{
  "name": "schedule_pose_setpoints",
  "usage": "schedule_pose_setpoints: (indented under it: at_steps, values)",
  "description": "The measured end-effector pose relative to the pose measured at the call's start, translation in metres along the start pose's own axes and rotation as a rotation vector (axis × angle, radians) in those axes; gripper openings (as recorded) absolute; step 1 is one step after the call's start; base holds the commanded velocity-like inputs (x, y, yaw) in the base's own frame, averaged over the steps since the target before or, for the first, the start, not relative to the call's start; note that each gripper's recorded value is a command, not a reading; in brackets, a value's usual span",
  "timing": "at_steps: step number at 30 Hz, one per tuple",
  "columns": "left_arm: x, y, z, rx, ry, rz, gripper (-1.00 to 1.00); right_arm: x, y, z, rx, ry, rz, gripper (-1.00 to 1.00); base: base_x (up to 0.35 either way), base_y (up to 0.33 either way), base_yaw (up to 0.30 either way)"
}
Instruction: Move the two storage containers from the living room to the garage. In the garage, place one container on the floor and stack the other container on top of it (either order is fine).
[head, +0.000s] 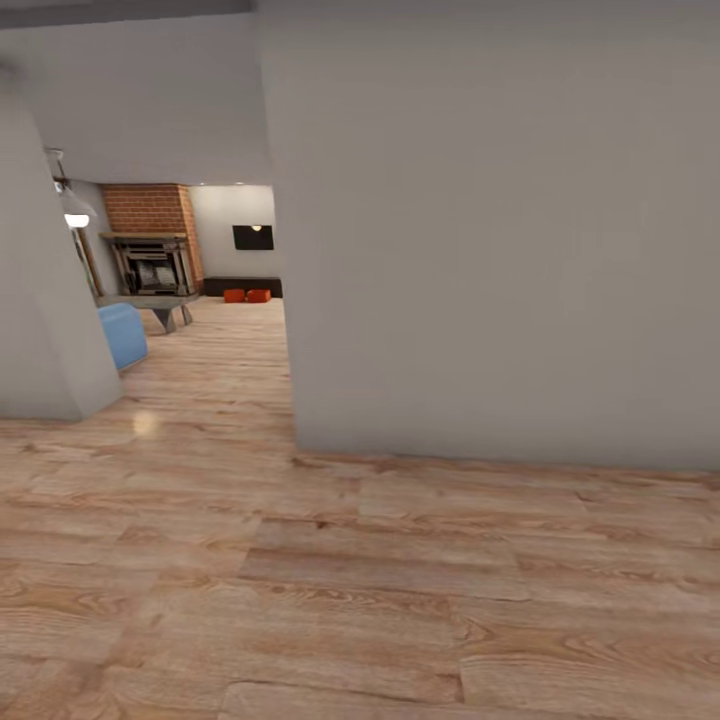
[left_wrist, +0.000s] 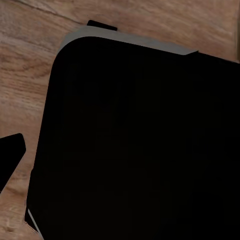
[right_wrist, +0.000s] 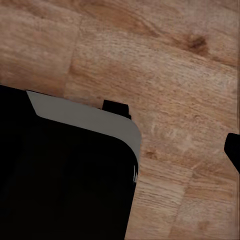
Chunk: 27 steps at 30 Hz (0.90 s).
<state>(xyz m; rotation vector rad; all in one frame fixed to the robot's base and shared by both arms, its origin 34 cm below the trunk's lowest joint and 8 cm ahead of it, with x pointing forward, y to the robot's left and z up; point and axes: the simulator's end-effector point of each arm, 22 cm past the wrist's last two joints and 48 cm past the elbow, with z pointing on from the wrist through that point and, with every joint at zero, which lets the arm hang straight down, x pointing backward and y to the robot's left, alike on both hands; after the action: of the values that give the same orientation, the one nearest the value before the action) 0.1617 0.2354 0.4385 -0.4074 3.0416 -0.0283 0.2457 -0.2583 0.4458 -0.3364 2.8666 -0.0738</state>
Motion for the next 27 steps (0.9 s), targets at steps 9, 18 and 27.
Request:
schedule_pose_setpoints:
  at_steps: [9, 18, 27]
  values:
    - [-0.0002, 0.0, 0.0, 0.0, -0.001, 0.0, 1.0, 0.0004, -0.0019, 0.0, 0.002, 0.0, -0.001, 1.0, 0.324, 0.0, 0.263]
    - [-0.0002, 0.0, 0.0, 0.0, -0.001, 0.0, 1.0, 0.0005, -0.002, 0.0, 0.003, 0.001, -0.001, 1.0, 0.324, 0.0, 0.268]
    - [0.0001, 0.0, 0.0, 0.0, 0.0, 0.0, 1.0, 0.0002, -0.0021, 0.0, 0.003, 0.0, 0.0, 1.0, 0.324, 0.0, 0.268]
